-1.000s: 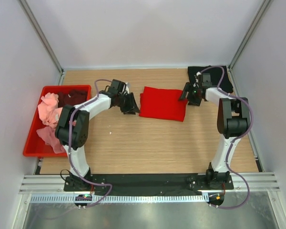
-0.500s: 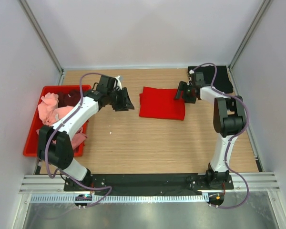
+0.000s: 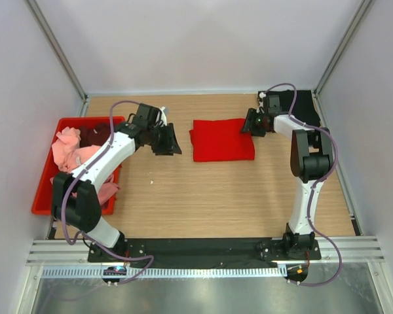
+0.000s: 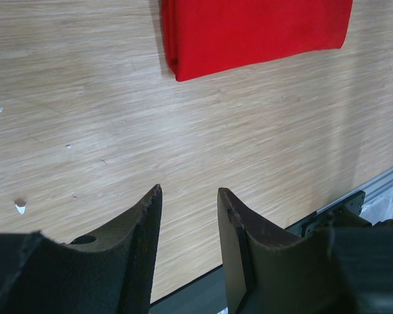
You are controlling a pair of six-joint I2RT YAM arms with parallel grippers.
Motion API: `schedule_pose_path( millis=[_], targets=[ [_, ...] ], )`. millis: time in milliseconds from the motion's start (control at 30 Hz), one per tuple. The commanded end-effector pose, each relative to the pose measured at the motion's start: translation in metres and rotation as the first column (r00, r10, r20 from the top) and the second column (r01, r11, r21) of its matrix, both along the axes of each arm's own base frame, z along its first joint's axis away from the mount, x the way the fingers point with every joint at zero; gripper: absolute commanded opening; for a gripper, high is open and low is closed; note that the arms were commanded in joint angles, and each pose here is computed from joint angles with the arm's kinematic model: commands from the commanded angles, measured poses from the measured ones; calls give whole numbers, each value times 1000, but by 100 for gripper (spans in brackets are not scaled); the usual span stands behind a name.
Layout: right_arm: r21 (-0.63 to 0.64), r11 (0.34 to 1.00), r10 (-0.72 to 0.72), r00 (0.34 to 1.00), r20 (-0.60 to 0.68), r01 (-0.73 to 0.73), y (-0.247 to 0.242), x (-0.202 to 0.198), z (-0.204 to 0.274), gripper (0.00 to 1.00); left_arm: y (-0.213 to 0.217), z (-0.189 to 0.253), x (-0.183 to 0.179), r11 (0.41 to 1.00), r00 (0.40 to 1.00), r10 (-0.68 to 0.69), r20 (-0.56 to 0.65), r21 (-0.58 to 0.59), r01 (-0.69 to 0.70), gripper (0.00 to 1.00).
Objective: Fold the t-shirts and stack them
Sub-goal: Neatly place the folded tshirt to the corner
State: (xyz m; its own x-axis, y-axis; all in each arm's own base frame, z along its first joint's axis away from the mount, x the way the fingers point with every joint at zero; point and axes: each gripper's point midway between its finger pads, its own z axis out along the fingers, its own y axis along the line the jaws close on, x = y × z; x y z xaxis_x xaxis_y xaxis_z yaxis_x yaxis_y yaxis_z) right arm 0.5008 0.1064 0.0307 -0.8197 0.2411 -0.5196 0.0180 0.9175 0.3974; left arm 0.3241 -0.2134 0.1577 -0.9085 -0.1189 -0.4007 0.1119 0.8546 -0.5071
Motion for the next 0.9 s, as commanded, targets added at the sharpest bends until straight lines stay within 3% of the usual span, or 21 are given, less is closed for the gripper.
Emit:
schedule_pose_path(
  millis=[0,167,233,500,633,867],
  targets=[
    [3,999,41,988,-148,-41,5,-27,-43,48,7,28,6,1000,997,-3,83,14,1,41],
    [4,995,95,995,-39,-95,8,-9,-17,12,11,26,5,999,996,-6,86,35,3,41],
    [-12,993,119,993,-13,-120,8,-5,-7,3,14,23,5,999,996,-7,87,53,2,41],
    [-184,973,151,987,52,-139,-20,7,63,1,13,13,2,998,998,-25,58,57,22,41],
    [-352,927,145,989,15,-130,-49,14,76,1,12,8,0,998,998,-37,46,54,35,41],
    [-493,866,138,988,65,-88,-79,39,130,1,5,3,-3,997,998,-67,14,31,66,40]
  ],
)
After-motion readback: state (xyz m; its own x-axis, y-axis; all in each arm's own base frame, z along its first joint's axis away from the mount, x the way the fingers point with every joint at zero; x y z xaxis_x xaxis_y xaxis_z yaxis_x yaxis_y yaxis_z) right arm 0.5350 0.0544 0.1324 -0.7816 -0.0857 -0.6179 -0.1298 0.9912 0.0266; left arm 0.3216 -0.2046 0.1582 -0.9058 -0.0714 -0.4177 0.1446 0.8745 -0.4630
